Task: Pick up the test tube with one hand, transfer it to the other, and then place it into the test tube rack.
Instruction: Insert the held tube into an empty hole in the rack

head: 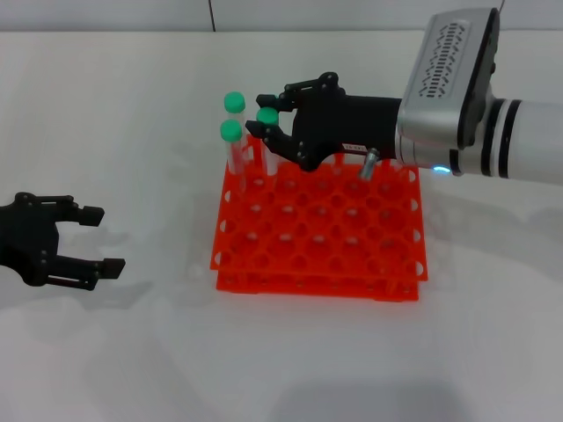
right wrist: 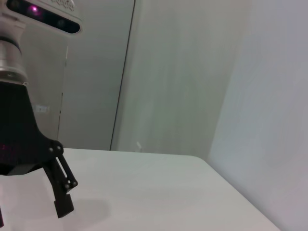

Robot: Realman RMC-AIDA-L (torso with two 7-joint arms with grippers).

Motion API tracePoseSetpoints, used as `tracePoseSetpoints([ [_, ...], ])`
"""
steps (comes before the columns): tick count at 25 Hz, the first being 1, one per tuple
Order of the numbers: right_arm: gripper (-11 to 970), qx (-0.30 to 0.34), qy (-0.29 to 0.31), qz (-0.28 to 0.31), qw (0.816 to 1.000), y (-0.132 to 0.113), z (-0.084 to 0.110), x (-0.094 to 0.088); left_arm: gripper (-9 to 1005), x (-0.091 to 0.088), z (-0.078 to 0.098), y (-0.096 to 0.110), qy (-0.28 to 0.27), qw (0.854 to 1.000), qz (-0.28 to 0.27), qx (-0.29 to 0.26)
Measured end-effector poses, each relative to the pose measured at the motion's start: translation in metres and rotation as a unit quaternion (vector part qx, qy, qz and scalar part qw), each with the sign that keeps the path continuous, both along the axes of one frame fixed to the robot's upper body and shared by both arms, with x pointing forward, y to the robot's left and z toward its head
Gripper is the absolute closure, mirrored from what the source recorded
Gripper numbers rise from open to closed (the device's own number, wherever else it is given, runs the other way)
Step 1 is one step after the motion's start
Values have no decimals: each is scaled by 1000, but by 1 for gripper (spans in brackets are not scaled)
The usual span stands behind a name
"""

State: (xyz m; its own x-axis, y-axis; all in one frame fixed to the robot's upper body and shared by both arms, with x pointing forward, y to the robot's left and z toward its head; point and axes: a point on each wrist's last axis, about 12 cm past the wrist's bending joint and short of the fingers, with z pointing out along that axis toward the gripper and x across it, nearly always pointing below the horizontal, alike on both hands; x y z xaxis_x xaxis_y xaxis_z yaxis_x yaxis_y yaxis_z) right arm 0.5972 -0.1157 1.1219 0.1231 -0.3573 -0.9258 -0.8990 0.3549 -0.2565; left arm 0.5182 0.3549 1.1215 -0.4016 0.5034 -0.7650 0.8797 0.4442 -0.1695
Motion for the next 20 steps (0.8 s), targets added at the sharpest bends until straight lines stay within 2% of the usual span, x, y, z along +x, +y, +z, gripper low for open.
tracePoseSetpoints([
  [20, 689, 4, 14, 3, 1000, 3, -1, -2, 121, -1, 0, 1, 0, 1000, 2, -1],
])
